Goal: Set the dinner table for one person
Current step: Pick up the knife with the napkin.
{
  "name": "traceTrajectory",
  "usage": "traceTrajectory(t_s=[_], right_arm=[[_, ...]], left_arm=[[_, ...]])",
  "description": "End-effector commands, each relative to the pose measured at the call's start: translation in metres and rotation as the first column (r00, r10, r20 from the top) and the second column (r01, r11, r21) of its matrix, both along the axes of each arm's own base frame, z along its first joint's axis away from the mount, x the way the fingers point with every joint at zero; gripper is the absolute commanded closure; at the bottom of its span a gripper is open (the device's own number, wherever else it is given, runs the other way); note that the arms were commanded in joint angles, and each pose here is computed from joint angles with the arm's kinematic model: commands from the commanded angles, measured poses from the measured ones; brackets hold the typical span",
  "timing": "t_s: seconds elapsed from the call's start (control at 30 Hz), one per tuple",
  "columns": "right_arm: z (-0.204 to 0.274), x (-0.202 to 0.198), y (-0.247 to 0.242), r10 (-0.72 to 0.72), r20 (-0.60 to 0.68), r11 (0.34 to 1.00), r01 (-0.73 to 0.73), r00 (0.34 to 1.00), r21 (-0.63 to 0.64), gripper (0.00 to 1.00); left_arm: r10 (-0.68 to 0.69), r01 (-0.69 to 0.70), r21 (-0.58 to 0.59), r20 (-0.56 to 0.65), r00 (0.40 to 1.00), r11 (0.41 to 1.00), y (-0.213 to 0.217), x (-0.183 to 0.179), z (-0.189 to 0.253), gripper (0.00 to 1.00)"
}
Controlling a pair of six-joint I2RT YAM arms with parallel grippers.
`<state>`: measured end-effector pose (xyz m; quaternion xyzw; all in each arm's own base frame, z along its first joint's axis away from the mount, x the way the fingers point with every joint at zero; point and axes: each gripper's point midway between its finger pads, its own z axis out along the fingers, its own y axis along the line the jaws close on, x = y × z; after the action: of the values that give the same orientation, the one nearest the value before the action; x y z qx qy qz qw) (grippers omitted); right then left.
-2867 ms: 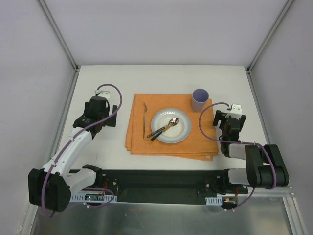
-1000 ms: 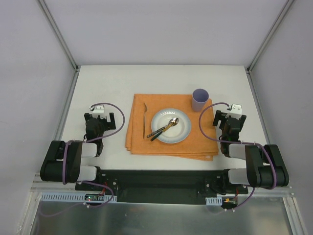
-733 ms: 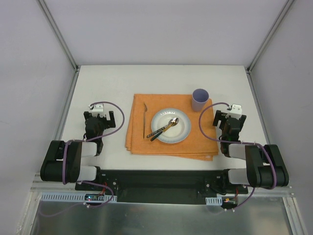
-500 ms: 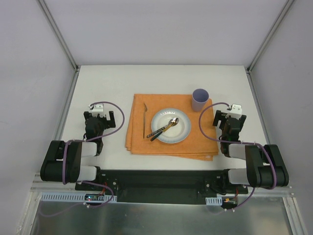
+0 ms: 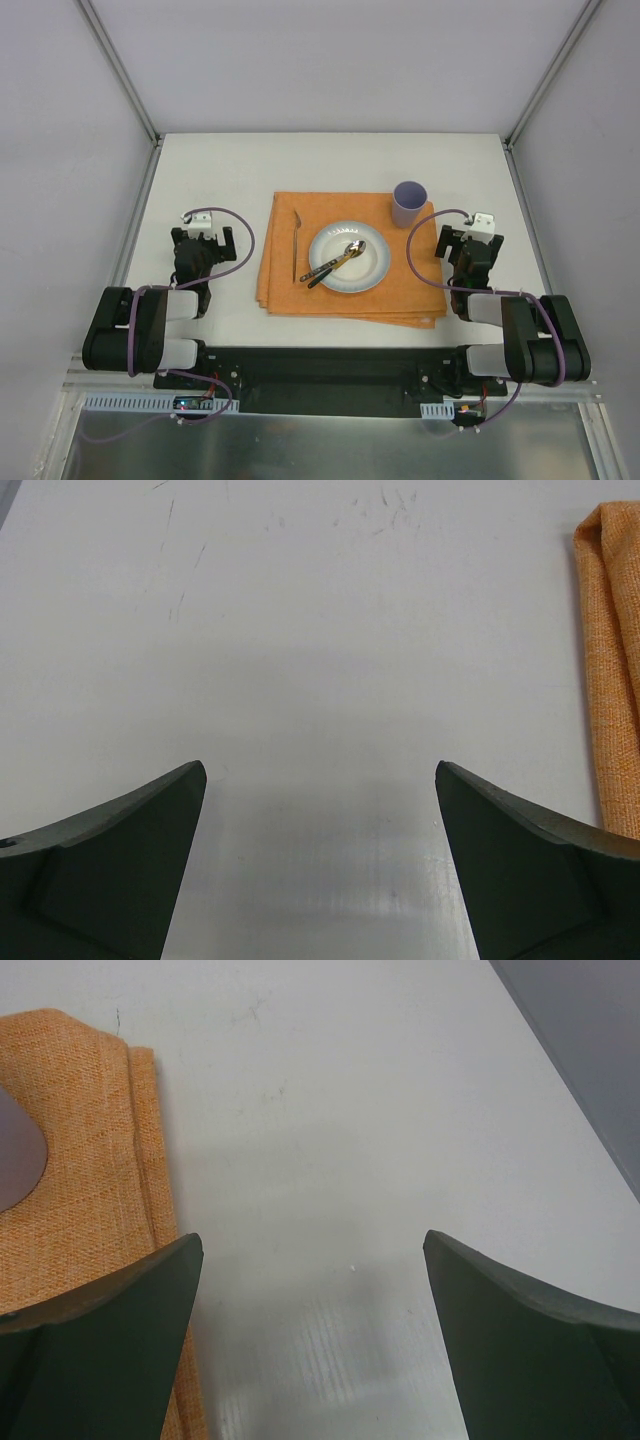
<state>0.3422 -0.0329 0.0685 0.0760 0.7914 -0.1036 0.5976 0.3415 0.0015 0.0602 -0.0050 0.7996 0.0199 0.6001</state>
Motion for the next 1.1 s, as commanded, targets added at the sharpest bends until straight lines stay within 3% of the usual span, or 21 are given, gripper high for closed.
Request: traceTrajectory(t_s=[0.0, 0.27, 0.4, 0.47, 0.57, 0.6, 0.63, 0.77, 0.9, 1.07], right_arm=[[0.018, 0.006, -0.002, -0.013, 0.071, 1.000, 0.013, 0.997, 0.002, 0.04], [0.017, 0.001, -0.006, -0.046, 0.067, 0.999, 0.045, 0.997, 0.013, 0.04], [0.042, -0.004, -0.007, -0.052, 0.171, 0.998, 0.058, 0.984, -0.035, 0.04], [0.050, -0.012, -0.008, -0.098, 0.110, 0.993, 0.104, 0.989, -0.047, 0.04], [0.110, -0.018, -0.005, -0.060, 0.194, 0.996, 0.072, 0.979, -0.055, 0.04], [0.158, -0.013, -0.006, -0.080, 0.259, 0.996, 0.090, 0.963, -0.029, 0.04], [0.148, -0.025, -0.008, -0.097, 0.131, 0.994, 0.102, 0.987, -0.033, 0.04], [0.195, -0.046, 0.004, -0.125, -0.004, 0.991, 0.125, 0.992, 0.050, 0.04], [0.199, -0.074, 0.053, 0.091, -0.165, 0.990, -0.071, 0.982, 0.126, 0.04], [0.192, -0.113, 0.104, 0.292, -0.220, 0.946, -0.248, 0.931, 0.208, 0.04]], left_arm=[[-0.011, 0.013, -0.023, 0.077, 0.997, 1.000, -0.003, 0.009, 0.021, 0.01], [-0.010, 0.012, -0.022, 0.079, 0.997, 1.000, -0.003, 0.009, 0.022, 0.01], [-0.010, 0.012, -0.022, 0.080, 0.997, 1.000, -0.003, 0.010, 0.022, 0.01], [-0.011, 0.013, -0.022, 0.080, 0.997, 1.000, -0.003, 0.010, 0.022, 0.01], [-0.010, 0.012, -0.022, 0.080, 0.997, 1.000, -0.003, 0.010, 0.022, 0.01], [-0.011, 0.013, -0.022, 0.077, 0.997, 1.000, -0.003, 0.009, 0.021, 0.01], [-0.012, 0.014, -0.021, 0.083, 0.996, 1.000, -0.003, 0.010, 0.023, 0.01], [-0.011, 0.013, -0.022, 0.080, 0.997, 1.000, -0.003, 0.010, 0.022, 0.01], [-0.011, 0.013, -0.022, 0.077, 0.997, 1.000, -0.003, 0.009, 0.021, 0.01], [-0.011, 0.013, -0.024, 0.080, 0.997, 1.000, -0.003, 0.010, 0.022, 0.01]])
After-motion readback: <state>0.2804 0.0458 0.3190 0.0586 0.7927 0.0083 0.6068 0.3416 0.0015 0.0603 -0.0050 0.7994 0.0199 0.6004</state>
